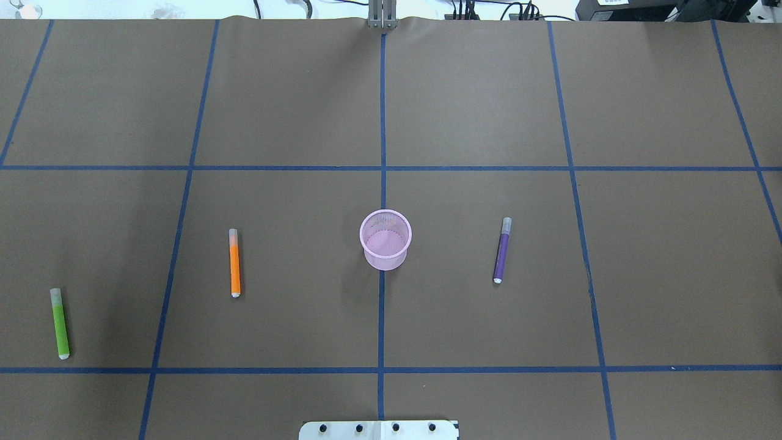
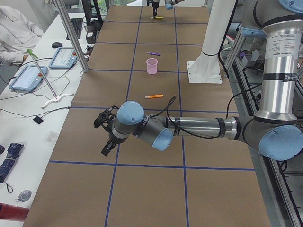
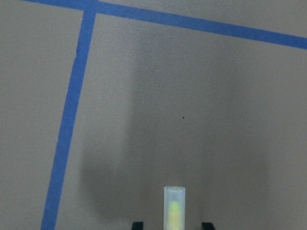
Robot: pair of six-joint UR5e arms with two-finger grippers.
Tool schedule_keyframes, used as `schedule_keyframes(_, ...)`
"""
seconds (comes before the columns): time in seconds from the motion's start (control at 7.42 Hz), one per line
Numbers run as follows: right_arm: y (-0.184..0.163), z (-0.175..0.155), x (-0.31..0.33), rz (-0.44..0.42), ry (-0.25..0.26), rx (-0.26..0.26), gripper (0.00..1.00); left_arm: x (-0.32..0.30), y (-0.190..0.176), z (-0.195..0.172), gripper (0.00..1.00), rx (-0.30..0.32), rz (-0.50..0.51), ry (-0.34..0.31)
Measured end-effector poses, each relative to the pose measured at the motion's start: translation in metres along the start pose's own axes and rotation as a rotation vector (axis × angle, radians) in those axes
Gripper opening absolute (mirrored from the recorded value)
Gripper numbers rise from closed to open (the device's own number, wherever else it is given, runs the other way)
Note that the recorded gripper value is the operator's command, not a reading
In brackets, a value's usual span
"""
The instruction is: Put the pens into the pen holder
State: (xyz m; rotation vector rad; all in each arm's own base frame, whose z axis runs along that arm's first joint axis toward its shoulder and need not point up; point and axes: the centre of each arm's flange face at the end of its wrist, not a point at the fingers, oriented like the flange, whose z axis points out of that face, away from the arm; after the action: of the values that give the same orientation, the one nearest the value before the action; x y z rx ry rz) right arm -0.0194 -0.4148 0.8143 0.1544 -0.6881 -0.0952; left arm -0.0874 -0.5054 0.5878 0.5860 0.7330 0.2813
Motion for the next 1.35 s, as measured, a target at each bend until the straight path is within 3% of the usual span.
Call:
schedule_keyframes(0.13, 0.000, 0.001, 0.000, 0.000, 0.001, -0.003, 0.00, 0.000, 0.000, 0.000, 1.00, 0.003, 0.003, -0.001)
schedule_keyframes(0.54, -0.002, 0.001, -0.003, -0.008, -0.001, -0.002, 0.00, 0.000, 0.000, 0.000, 1.00, 0.005, 0.005, 0.000)
schedule_keyframes(0.81, -0.022, -0.016, -0.021, -0.050, -0.017, 0.044, 0.00, -0.001, 0.001, 0.001, 1.00, 0.002, 0.002, 0.000)
schedule_keyframes(1.08, -0.059, -0.062, -0.065, -0.143, -0.048, 0.168, 0.00, -0.001, 0.002, 0.002, 1.00, 0.001, 0.000, 0.000)
schedule_keyframes(1.35, -0.102, -0.117, -0.128, -0.302, -0.146, 0.360, 0.00, -0.001, 0.002, 0.002, 1.00, 0.001, -0.002, 0.000)
